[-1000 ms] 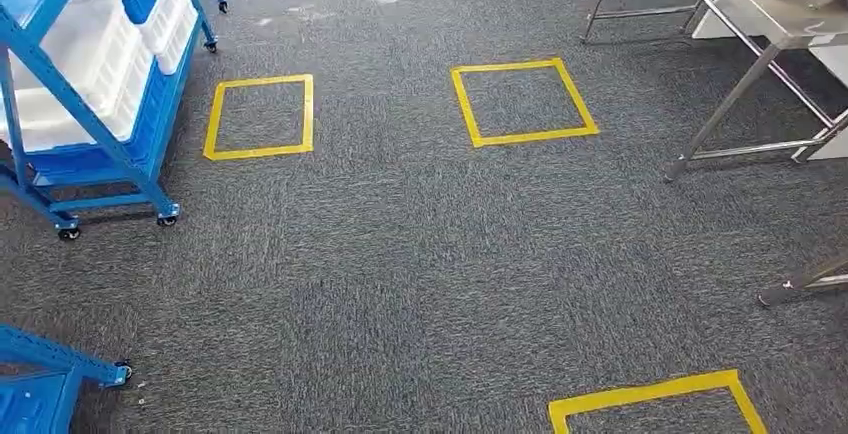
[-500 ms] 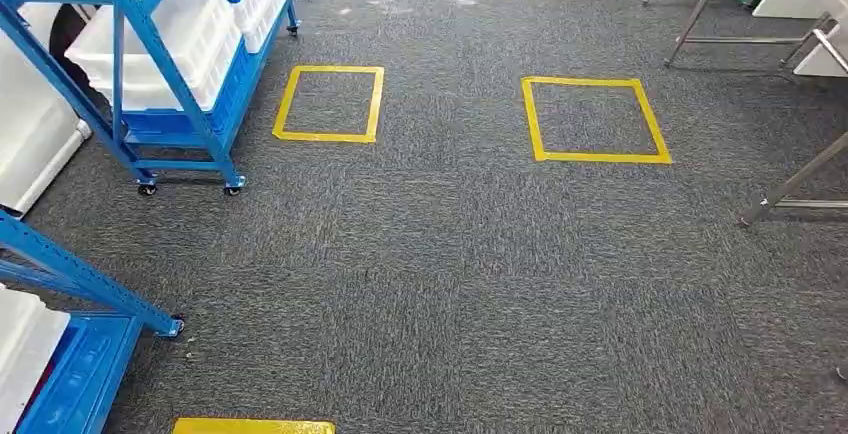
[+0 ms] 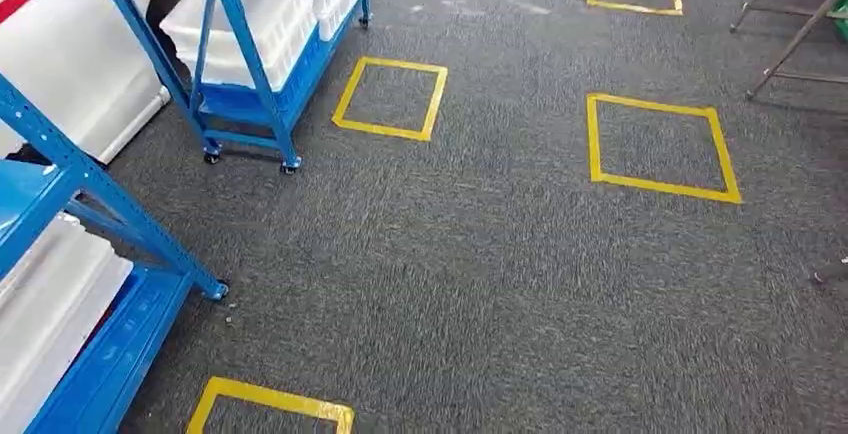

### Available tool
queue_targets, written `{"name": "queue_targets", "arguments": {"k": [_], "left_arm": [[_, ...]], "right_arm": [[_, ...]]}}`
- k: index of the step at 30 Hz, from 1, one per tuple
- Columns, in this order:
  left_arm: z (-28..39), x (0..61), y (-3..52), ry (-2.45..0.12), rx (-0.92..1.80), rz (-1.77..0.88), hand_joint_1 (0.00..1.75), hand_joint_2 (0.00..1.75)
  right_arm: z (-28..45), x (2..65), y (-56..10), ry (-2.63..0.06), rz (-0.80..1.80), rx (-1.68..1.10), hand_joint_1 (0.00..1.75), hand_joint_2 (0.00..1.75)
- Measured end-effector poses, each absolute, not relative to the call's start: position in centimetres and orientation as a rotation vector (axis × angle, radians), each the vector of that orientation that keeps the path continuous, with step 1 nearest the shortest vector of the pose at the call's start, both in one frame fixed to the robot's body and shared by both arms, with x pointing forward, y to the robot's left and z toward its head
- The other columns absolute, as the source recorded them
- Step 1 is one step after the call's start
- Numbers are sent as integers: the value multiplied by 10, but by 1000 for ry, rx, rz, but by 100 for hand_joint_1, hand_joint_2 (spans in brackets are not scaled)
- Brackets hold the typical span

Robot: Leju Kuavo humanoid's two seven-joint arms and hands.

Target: Take the parts from the cabinet and place them on the table.

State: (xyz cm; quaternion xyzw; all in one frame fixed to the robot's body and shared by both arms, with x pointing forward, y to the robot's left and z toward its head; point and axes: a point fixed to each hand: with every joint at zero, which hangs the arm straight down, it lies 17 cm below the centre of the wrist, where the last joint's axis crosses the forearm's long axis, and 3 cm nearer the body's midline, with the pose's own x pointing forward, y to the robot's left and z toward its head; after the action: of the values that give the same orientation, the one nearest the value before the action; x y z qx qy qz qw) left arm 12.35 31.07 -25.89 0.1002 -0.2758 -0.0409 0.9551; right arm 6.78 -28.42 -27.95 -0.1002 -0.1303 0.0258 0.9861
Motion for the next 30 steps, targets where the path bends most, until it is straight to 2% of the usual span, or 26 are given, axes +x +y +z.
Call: {"name": "queue_targets", "arguments": {"k": [30], "left_arm": [[-260,120,309,-548,199,-101,0,0]], "right_arm": [[-281,57,-270,-239,63,-166,0,0]]}}
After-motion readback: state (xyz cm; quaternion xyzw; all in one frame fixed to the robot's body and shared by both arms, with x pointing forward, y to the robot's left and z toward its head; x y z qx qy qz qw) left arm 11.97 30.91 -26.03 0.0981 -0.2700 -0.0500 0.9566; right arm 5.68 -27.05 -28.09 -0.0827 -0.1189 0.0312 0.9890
